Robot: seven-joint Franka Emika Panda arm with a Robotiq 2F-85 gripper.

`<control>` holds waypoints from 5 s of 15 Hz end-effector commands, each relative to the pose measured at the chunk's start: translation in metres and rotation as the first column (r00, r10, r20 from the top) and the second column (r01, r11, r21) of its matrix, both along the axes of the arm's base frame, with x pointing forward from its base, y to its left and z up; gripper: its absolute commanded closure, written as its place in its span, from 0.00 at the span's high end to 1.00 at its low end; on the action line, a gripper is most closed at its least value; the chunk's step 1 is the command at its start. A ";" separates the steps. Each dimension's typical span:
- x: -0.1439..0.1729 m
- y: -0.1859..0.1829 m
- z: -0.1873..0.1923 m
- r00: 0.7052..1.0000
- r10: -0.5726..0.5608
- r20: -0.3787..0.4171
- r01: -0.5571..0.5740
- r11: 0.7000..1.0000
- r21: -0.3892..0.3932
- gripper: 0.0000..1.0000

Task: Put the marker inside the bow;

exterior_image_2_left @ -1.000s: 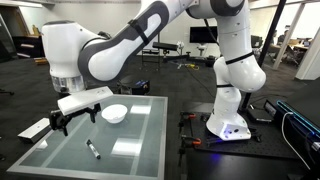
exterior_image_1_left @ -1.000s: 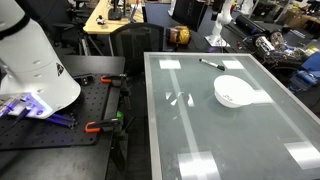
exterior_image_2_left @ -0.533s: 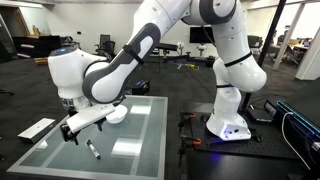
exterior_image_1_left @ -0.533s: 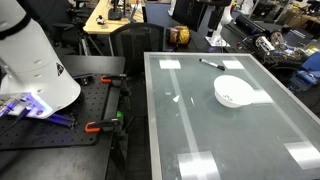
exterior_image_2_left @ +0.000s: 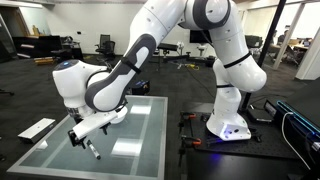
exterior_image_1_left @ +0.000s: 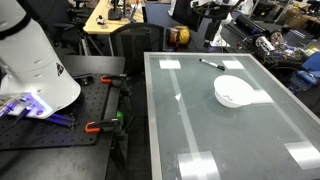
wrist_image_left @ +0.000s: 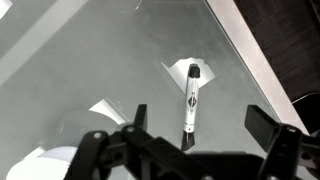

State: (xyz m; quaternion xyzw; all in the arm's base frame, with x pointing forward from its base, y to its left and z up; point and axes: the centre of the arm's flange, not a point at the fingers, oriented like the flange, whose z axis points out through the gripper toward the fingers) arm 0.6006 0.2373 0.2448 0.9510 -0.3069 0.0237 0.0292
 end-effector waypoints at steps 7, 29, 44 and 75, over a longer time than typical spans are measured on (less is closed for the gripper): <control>0.007 -0.004 -0.008 0.999 -0.013 0.051 0.012 1.000 0.010 1.00; 0.040 -0.024 -0.082 0.995 -0.094 0.033 0.092 0.994 0.064 0.74; 0.036 -0.025 -0.070 0.993 -0.108 0.047 0.106 0.994 0.043 0.05; -0.010 -0.150 0.015 0.781 -0.579 0.235 0.625 0.738 -0.257 0.05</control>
